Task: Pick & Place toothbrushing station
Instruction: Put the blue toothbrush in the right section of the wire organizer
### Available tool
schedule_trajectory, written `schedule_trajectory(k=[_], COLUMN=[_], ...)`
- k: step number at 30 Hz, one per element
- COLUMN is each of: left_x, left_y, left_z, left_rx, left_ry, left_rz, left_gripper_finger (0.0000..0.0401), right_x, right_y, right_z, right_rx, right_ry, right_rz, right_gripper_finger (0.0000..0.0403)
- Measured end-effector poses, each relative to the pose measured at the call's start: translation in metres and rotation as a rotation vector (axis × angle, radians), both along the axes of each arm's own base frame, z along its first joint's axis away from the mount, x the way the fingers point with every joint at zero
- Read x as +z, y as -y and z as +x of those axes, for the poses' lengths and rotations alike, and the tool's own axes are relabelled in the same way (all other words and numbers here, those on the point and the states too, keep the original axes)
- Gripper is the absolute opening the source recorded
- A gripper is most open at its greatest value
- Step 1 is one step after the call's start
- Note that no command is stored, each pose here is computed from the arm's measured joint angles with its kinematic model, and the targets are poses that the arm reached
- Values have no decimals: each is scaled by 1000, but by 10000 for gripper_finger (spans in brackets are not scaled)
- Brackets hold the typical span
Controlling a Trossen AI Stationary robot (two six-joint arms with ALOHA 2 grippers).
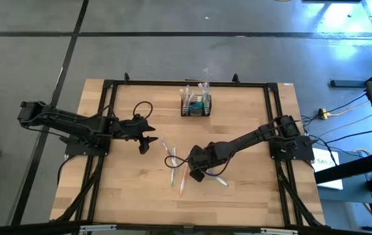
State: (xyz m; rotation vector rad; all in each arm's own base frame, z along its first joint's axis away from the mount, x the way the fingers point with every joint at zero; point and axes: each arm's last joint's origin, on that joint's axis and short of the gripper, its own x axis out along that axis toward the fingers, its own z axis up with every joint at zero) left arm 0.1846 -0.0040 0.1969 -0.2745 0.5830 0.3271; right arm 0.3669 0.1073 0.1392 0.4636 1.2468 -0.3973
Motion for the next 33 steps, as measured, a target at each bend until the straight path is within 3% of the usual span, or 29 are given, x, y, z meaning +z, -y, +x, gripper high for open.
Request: schedule_trajectory(k=[11,28,33], left_x=[0,-1,-1], left_y=[0,1,1], left_z=[0,0,0], left_rx=[-1,-12,-10], left_ry=[-5,-6,-6], left_rz=[0,-18,-16], left_gripper_finger=[221,221,221], right_x=[46,146,159], right_y=[6,26,32], right_z=[-10,-47,-59], right_rx=[59,95,76], right_ry=[103,398,428], right_rz=[-99,-443,-538], right_gripper_finger=[20,19,19])
